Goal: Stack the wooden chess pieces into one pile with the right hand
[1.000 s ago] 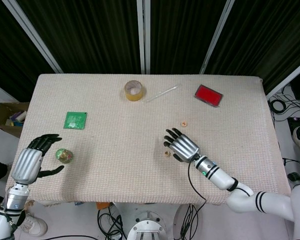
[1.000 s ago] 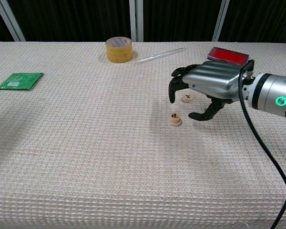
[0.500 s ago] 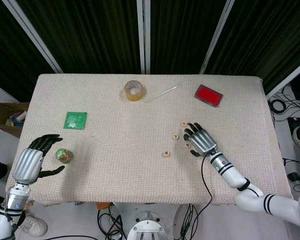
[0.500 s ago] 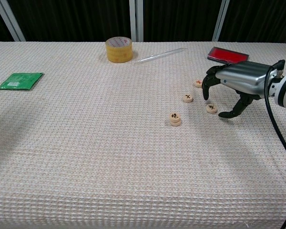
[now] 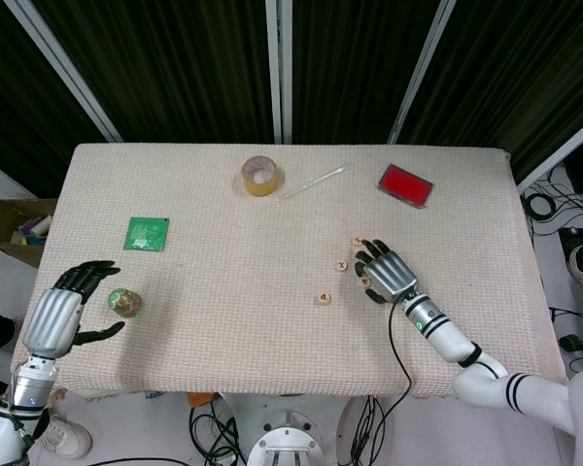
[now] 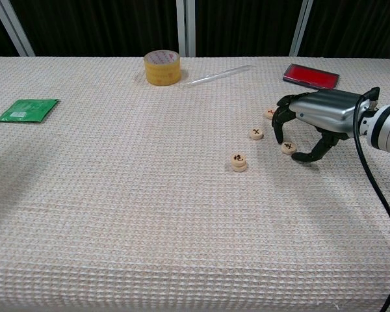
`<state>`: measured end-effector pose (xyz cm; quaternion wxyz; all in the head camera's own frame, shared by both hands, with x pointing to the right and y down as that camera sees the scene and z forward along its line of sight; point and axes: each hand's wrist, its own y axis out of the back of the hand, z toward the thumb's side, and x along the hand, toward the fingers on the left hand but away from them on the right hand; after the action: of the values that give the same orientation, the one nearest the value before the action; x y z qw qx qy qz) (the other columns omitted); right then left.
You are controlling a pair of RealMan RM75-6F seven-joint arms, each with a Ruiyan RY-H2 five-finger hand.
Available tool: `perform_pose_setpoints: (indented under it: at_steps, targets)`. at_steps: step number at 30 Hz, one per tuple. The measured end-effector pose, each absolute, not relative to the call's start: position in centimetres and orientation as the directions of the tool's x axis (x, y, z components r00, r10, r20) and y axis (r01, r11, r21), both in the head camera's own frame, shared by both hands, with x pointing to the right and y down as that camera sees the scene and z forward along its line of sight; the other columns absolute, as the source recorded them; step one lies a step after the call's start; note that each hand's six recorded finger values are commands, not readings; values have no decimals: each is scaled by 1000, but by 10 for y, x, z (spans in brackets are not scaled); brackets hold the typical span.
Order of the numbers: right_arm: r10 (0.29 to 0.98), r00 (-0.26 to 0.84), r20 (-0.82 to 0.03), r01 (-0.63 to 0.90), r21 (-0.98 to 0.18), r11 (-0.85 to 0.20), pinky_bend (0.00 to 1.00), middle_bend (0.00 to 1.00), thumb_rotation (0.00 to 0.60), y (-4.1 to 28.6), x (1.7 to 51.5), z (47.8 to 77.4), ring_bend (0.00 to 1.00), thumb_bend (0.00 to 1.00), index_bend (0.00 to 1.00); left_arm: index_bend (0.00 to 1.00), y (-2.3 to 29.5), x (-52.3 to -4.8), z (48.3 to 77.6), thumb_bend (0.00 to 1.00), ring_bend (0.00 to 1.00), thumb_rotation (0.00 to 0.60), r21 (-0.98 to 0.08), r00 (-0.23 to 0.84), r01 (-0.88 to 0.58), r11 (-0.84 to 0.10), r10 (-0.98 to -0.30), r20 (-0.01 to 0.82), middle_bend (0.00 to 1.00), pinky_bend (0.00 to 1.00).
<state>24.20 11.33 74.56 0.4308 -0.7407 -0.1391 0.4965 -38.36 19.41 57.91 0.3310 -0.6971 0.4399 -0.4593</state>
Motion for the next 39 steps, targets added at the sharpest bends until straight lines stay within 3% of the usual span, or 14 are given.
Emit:
perform_pose_setpoints:
  at_steps: [4, 9, 15, 21, 29, 39]
  targets:
    - [632, 469, -617, -228, -776, -588, 137, 280, 600, 113, 241, 748, 30, 340, 539, 237, 194, -383, 579, 52, 162, 600, -865, 191, -308, -395, -917, 350, 183, 214]
    - [641, 473, -604, -214, -785, -582, 137, 281, 600, 111, 241, 743, 30, 348, 545, 237, 194, -385, 579, 52, 162, 600, -866, 184, -306, -395, -917, 353, 182, 214]
    - [651, 523, -550, -166, -815, -556, 137, 280, 600, 108, 231, 716, 30, 351, 550, 237, 194, -387, 578, 52, 162, 600, -870, 176, -304, -389, -920, 350, 182, 214]
    - [598, 602, -529, -153, -812, -564, 134, 269, 600, 113, 200, 692, 30, 352, 551, 237, 195, -385, 577, 52, 162, 600, -872, 178, -297, -388, -920, 348, 182, 214]
    - [512, 643, -570, -260, -791, -554, 127, 262, 600, 123, 170, 702, 30, 352, 537, 237, 197, -387, 580, 52, 162, 600, -870, 171, -301, -391, -919, 354, 182, 214]
    - [499, 640, -584, -302, -789, -535, 122, 260, 600, 125, 161, 714, 30, 352, 521, 237, 200, -391, 582, 53, 162, 600, -868, 163, -306, -392, -919, 358, 182, 214]
